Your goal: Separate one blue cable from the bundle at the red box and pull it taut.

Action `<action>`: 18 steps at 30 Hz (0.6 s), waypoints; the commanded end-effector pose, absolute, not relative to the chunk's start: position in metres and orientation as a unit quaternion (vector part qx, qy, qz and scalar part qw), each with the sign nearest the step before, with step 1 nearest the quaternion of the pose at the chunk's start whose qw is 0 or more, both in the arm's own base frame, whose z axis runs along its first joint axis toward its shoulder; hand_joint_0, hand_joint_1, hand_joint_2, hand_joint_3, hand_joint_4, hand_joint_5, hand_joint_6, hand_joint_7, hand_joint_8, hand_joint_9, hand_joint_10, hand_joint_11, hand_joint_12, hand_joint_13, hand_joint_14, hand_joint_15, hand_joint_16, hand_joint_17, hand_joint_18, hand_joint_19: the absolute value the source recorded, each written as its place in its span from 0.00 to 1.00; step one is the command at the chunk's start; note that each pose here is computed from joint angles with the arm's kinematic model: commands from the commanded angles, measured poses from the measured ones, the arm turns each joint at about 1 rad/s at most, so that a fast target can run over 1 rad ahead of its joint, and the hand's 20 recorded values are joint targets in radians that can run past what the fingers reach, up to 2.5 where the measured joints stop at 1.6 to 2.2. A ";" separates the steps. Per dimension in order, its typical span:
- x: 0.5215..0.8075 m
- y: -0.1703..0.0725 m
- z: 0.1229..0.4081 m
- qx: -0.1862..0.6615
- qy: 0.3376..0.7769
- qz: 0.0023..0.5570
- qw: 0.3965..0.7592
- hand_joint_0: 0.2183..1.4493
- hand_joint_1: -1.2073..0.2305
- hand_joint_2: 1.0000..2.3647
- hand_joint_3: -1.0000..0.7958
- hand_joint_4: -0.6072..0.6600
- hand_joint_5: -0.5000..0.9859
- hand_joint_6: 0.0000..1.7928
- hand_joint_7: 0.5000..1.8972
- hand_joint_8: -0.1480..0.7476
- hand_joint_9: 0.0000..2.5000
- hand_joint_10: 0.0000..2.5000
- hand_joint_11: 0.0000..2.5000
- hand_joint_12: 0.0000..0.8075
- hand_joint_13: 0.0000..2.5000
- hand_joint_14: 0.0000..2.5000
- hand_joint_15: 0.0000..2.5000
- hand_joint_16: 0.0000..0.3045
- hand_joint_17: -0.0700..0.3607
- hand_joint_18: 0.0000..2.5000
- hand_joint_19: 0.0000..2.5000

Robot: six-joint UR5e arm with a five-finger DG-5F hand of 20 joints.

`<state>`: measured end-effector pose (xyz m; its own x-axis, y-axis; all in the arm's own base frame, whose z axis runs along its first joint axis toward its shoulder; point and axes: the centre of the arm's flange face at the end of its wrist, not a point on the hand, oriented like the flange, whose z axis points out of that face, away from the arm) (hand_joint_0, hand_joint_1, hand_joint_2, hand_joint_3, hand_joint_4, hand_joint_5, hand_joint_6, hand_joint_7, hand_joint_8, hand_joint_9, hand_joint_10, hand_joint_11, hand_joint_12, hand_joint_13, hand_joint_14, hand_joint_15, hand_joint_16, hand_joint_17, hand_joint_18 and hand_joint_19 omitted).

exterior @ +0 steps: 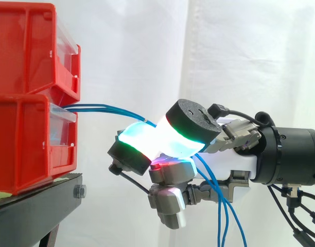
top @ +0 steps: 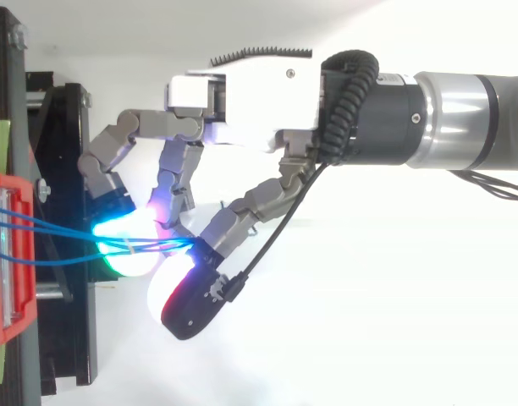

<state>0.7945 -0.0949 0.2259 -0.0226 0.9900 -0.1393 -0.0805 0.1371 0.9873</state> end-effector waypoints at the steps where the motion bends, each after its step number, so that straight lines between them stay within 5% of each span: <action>1: 0.795 -0.095 0.226 0.437 0.520 0.491 0.546 0.26 0.13 0.00 0.28 0.48 0.26 0.52 0.48 0.51 0.53 0.01 0.52 0.47 0.47 0.01 0.36 0.15 0.40 0.41 0.35; 5: 0.794 -0.095 0.225 0.437 0.521 0.490 0.545 0.21 0.18 0.00 0.28 0.50 0.26 0.51 0.45 0.52 0.53 0.01 0.51 0.51 0.48 0.01 0.36 0.16 0.42 0.42 0.34; 9: 0.795 -0.095 0.226 0.437 0.520 0.491 0.546 0.22 0.34 0.00 0.28 0.51 0.25 0.50 0.37 0.52 0.53 0.01 0.50 0.51 0.48 0.01 0.36 0.15 0.41 0.42 0.35; 18: 0.795 -0.095 0.226 0.437 0.520 0.491 0.546 0.27 0.49 0.00 0.28 0.52 0.25 0.49 0.41 0.50 0.54 0.01 0.51 0.47 0.48 0.01 0.36 0.13 0.37 0.40 0.36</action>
<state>0.7945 -0.0949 0.2258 -0.0227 0.9900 -0.1395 -0.0804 0.1372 0.9873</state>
